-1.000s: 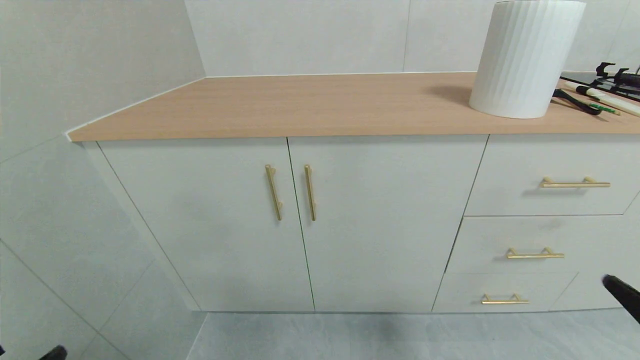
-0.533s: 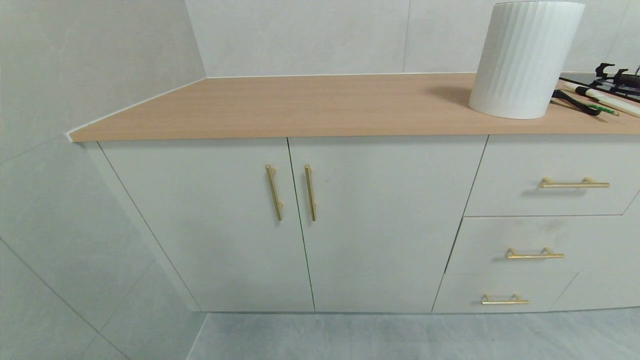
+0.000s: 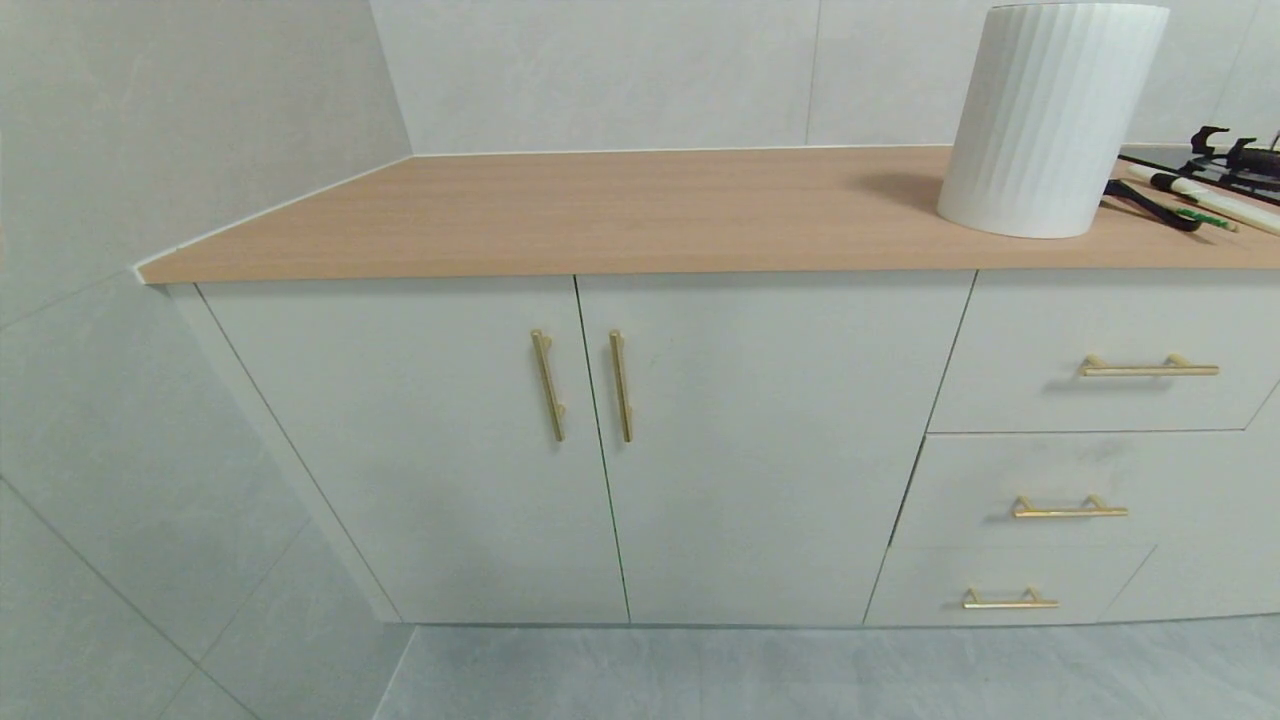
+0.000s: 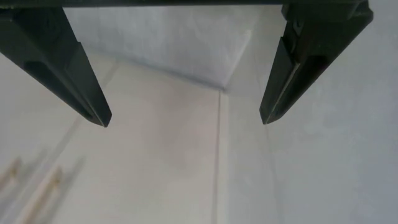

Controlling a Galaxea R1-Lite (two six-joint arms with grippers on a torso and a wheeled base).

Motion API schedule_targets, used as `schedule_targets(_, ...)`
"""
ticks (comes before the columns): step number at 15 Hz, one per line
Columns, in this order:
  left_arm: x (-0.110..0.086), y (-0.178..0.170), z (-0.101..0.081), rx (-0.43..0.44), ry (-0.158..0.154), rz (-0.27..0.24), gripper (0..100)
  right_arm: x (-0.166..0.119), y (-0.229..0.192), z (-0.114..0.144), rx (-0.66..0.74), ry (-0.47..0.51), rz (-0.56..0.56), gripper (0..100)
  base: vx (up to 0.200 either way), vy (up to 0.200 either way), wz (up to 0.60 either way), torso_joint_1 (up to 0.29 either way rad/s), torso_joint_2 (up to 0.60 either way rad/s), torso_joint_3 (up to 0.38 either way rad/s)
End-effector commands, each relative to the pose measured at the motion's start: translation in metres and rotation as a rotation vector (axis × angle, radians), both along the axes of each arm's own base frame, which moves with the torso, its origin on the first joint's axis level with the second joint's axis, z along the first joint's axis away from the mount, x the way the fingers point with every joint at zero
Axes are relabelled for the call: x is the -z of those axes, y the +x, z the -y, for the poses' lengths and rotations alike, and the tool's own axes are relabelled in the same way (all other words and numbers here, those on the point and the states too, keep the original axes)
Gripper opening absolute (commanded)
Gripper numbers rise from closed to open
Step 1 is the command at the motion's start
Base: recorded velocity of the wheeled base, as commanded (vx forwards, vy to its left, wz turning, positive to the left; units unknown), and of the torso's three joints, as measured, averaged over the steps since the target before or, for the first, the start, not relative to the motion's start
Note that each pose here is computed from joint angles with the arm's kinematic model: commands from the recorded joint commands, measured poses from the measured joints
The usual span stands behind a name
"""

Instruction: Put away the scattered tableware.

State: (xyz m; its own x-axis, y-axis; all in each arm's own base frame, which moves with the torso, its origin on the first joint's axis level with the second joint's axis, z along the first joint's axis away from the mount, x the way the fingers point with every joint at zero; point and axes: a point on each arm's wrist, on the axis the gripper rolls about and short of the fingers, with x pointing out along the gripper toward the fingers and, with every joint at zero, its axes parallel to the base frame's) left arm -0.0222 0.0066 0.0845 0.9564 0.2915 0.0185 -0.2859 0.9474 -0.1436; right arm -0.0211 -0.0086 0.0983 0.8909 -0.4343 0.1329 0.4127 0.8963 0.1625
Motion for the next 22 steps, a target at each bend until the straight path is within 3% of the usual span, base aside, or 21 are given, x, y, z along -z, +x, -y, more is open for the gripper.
schedule_targets(1,0.005,-0.001,0.001,0.038,0.017,0.018,100,0.013,-0.001,-0.001,-0.045,-0.008,-0.086,100,0.000,0.000,0.00,0.000,0.00,0.000)
schedule_targets(3,0.005,-0.001,0.004,0.159,0.101,-0.004,100,0.018,-0.002,-0.004,-0.256,-0.029,-0.100,100,0.000,0.000,0.00,0.000,0.00,0.000)
schedule_targets(4,0.007,-0.001,0.005,0.202,0.152,-0.028,100,0.017,-0.002,-0.005,-0.298,-0.042,-0.100,100,0.000,0.000,0.00,0.000,0.00,0.000)
schedule_targets(5,0.008,-0.001,0.006,0.226,0.177,-0.039,100,0.018,-0.002,-0.006,-0.302,-0.063,-0.108,100,0.000,0.000,0.00,0.000,0.00,0.000)
schedule_targets(8,0.009,-0.001,0.006,0.237,0.175,-0.053,100,0.018,-0.002,-0.005,-0.257,-0.054,-0.108,100,0.000,0.000,0.00,0.000,0.00,0.000)
schedule_targets(11,0.009,-0.001,0.006,0.234,0.167,-0.050,100,0.024,-0.002,-0.008,-0.402,-0.157,-0.198,100,0.000,0.000,0.00,0.000,0.00,0.000)
schedule_targets(12,0.009,-0.001,0.006,0.234,0.160,-0.049,100,0.022,-0.002,-0.008,-0.393,-0.168,-0.179,100,0.000,0.000,0.00,0.000,0.00,0.000)
schedule_targets(15,0.009,-0.001,0.006,0.234,0.163,-0.050,100,0.022,-0.002,-0.008,-0.395,-0.166,-0.182,100,0.000,0.000,0.00,0.000,0.00,0.000)
schedule_targets(18,0.009,-0.001,0.006,0.236,0.129,-0.039,100,0.022,-0.002,-0.008,-0.400,-0.130,-0.173,100,0.000,0.000,0.00,0.000,0.00,0.000)
schedule_targets(22,0.009,-0.001,0.006,0.234,0.130,-0.039,100,0.022,-0.002,-0.008,-0.401,-0.125,-0.170,100,0.000,0.000,0.00,0.000,0.00,0.000)
